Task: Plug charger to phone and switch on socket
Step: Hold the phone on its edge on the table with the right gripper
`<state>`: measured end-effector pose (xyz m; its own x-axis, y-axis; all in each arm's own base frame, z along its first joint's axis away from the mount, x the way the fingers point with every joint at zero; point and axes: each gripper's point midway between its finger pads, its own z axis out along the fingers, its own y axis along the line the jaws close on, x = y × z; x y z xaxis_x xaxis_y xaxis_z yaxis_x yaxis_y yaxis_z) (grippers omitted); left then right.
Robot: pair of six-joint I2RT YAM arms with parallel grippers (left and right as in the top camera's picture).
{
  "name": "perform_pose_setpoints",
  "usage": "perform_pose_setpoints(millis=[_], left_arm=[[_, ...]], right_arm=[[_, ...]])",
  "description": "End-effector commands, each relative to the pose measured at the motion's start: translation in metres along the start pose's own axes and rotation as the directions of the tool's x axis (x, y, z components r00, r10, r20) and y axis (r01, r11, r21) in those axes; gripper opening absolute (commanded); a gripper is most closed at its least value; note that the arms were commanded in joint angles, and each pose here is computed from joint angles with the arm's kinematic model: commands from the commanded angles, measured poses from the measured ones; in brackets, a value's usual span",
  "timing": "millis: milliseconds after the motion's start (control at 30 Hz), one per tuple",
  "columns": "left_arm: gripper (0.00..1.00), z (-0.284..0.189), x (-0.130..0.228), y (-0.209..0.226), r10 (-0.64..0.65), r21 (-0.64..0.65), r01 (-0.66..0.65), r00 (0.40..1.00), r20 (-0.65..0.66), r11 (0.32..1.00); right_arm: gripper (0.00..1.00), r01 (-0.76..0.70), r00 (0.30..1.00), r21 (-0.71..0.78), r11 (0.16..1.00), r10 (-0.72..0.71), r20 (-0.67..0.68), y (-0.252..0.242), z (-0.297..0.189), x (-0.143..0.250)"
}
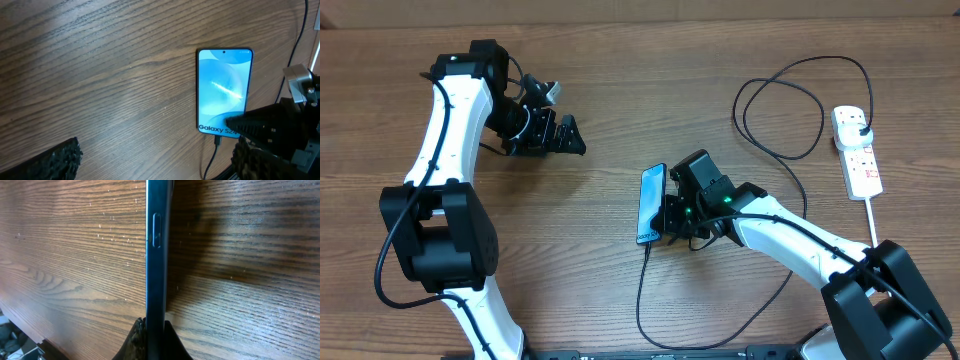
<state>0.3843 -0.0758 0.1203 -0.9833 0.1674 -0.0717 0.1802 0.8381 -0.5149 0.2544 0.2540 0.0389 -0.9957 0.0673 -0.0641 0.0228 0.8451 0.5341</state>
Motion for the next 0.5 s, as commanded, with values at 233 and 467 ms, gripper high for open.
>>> perform_pose_setpoints(millis=[233, 467], left_arm=[[1.00, -0.0094, -0.0047, -0.0066, 0.019, -0.010, -0.019, 0.999, 0.030, 1.000], [1.00, -0.0094, -0.0047, -0.0066, 0.019, -0.010, -0.019, 0.999, 0.030, 1.000]], right_arm=[[0.04, 0.012, 1.000, 0.018, 1.000, -0.013, 0.020, -0.0010, -0.0010, -0.0017], [0.04, 0.012, 1.000, 0.018, 1.000, -0.013, 0.020, -0.0010, -0.0010, -0.0017]])
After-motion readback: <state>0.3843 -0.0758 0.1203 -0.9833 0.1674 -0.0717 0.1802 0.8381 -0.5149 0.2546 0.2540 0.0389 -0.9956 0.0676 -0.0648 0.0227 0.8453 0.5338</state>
